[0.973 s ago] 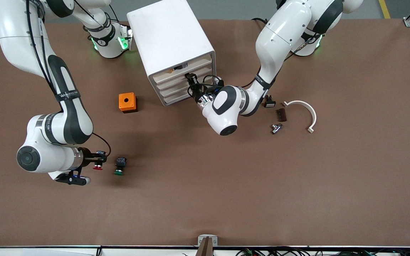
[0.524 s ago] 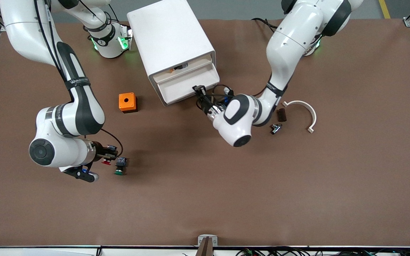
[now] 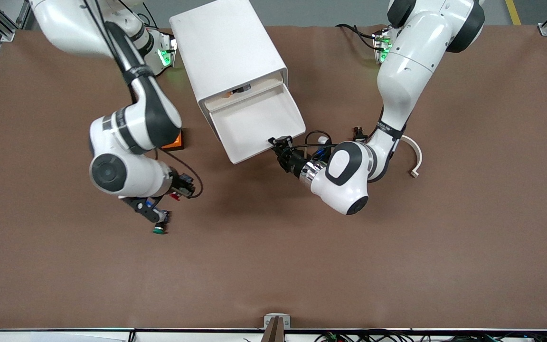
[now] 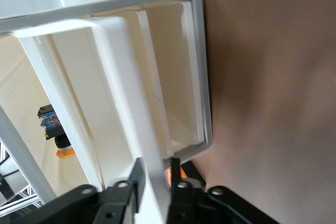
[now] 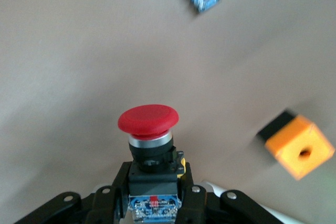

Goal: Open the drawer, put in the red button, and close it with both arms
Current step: 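Lower the red button into the open drawer and open the right gripper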

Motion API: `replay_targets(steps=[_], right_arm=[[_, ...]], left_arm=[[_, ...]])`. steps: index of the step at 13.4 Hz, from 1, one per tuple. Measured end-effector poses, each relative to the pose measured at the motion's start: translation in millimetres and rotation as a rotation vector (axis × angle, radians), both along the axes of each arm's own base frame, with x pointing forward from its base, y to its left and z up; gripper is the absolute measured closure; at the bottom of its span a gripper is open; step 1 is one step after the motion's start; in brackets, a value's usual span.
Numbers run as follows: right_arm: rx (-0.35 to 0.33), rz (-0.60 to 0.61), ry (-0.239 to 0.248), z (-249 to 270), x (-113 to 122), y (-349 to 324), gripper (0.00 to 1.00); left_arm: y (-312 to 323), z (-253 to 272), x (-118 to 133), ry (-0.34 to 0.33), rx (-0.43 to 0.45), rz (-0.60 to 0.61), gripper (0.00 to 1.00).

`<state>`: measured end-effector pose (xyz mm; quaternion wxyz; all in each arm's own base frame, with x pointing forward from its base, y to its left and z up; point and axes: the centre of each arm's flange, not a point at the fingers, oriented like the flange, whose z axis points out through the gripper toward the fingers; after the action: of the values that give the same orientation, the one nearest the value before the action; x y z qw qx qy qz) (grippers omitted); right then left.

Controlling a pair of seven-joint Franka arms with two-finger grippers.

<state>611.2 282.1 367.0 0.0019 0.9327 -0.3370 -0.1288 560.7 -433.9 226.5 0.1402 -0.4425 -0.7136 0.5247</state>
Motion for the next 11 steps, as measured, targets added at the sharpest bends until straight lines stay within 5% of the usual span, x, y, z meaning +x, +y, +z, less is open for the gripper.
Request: replay_targets(steps=[6, 11], right_arm=[[-0.052, -0.248, -0.022, 22, -77, 114, 0.59], [-0.022, -0.393, -0.095, -8, -134, 161, 0.59]], left_arm=[[79, 19, 63, -0.118, -0.064, 0.094, 0.02], [188, 27, 113, -0.31, -0.126, 0.133, 0.01]])
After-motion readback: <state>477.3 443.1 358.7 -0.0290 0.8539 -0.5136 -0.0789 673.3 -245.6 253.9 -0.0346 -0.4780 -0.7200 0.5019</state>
